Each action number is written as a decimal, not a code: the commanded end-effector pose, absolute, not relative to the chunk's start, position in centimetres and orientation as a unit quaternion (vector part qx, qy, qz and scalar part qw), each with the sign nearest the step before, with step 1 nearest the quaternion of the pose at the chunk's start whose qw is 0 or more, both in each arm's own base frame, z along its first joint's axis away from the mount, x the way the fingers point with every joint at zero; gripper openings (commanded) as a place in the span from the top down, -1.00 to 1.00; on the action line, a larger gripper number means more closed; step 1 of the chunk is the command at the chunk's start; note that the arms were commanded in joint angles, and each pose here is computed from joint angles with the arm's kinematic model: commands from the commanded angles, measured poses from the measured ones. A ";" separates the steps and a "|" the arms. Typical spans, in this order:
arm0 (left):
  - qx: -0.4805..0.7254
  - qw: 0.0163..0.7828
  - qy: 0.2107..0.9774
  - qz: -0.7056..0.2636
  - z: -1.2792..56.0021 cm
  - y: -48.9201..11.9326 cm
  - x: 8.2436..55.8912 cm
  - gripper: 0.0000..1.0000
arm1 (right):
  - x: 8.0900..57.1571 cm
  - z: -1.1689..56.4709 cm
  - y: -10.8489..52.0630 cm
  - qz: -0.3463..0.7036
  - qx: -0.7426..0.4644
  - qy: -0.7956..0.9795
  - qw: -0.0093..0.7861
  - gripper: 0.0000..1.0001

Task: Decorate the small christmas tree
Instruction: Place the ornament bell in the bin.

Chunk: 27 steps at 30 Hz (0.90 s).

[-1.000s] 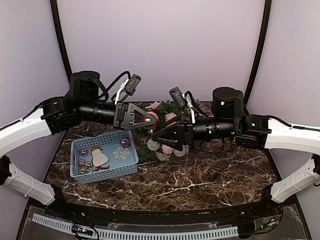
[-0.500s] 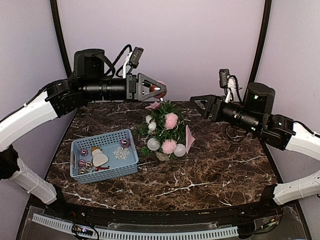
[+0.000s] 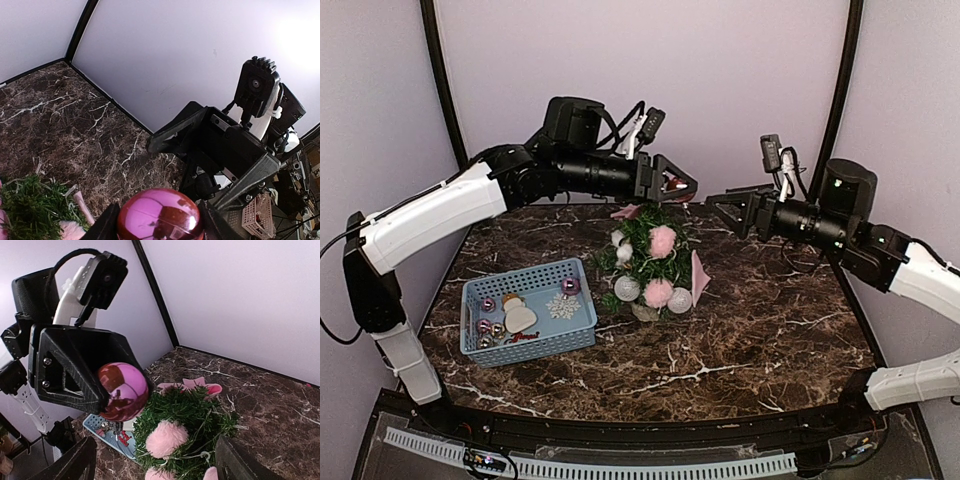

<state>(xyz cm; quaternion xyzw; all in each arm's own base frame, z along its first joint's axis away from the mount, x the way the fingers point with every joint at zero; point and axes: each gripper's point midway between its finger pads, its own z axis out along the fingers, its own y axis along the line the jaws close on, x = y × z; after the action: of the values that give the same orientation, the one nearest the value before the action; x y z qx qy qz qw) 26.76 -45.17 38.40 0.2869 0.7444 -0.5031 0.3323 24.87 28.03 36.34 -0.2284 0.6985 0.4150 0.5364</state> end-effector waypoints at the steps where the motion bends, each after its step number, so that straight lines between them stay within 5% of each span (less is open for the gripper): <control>1: 0.307 0.331 0.719 -0.528 40.7 -45.6 25.6 0.18 | 22.9 39.0 29.7 0.459 -0.305 0.640 0.535 -0.66; 7: 0.314 0.314 0.718 -0.536 40.3 -45.9 25.2 0.18 | 23.3 39.1 30.5 0.466 -0.312 0.633 0.534 -0.61; 17: 0.319 0.302 0.721 -0.535 39.8 -46.0 24.8 0.19 | 23.7 39.0 32.2 0.479 -0.338 0.629 0.511 -0.18; 27: 0.300 0.278 0.741 -0.532 39.1 -45.5 24.4 0.15 | 24.4 38.5 32.3 0.457 -0.337 0.634 0.525 -0.57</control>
<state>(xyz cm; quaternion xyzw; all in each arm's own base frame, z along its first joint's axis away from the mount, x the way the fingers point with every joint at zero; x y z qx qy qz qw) 25.08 -46.13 38.27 0.3093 0.7337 -0.5322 0.2876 23.96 32.32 36.49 -0.3350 0.6560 0.4658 0.4902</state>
